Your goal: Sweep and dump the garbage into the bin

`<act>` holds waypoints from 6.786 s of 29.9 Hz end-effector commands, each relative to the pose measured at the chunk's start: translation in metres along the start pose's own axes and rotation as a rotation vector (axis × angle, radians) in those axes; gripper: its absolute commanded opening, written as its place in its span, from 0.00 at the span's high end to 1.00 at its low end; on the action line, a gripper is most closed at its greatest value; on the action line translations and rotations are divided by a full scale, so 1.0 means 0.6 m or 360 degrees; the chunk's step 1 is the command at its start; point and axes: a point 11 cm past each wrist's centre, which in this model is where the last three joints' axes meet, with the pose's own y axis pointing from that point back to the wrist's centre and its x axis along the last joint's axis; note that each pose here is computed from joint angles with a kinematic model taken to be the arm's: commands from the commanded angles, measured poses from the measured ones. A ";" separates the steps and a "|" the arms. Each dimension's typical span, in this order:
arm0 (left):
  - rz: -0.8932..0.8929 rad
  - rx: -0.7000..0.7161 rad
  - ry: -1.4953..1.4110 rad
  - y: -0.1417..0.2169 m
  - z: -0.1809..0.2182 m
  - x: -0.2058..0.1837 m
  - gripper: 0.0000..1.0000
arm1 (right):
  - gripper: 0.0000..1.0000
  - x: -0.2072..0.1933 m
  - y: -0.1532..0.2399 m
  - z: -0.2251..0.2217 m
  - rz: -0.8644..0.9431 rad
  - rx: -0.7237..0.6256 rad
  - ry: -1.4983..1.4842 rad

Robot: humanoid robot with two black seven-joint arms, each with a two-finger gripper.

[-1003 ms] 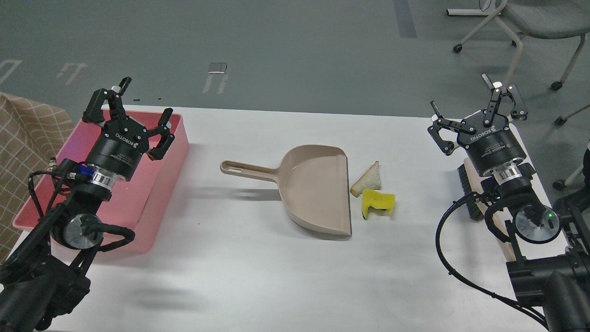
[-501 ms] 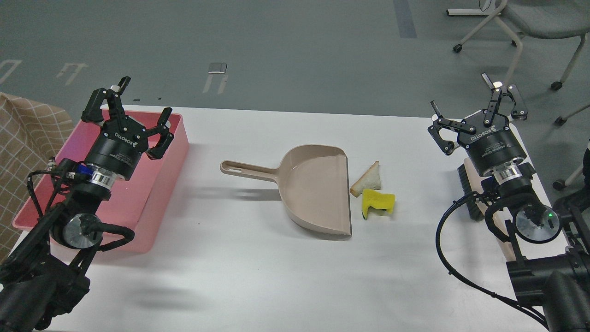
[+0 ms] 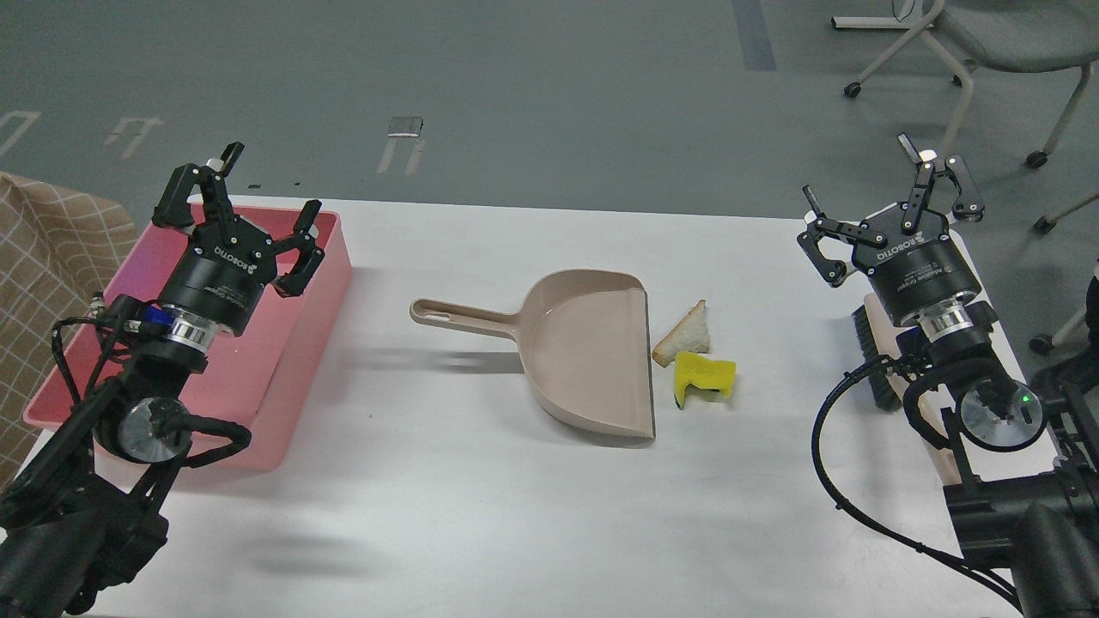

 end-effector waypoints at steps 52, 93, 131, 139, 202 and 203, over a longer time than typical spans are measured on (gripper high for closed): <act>-0.0013 -0.0010 0.0003 -0.001 0.002 -0.003 0.02 | 0.00 0.001 0.001 0.002 0.0003 -0.0003 -0.0002; -0.0017 -0.0015 0.0003 -0.002 0.004 -0.004 0.02 | 0.00 0.000 0.000 0.000 -0.0001 0.0001 -0.0001; -0.0016 -0.0012 0.0009 -0.002 0.001 -0.005 0.02 | 0.00 0.004 0.001 -0.013 0.0013 0.0049 -0.0001; -0.0018 -0.0015 0.0006 -0.002 0.002 -0.005 0.02 | 0.00 0.003 0.000 -0.014 0.0009 0.0050 0.0001; -0.0027 -0.0033 -0.0007 -0.005 0.012 -0.005 0.02 | 0.00 -0.001 0.000 -0.018 -0.0004 0.0038 0.0015; -0.0027 -0.0033 -0.0007 -0.005 0.012 -0.005 0.02 | 0.00 -0.001 0.000 -0.018 -0.0004 0.0038 0.0015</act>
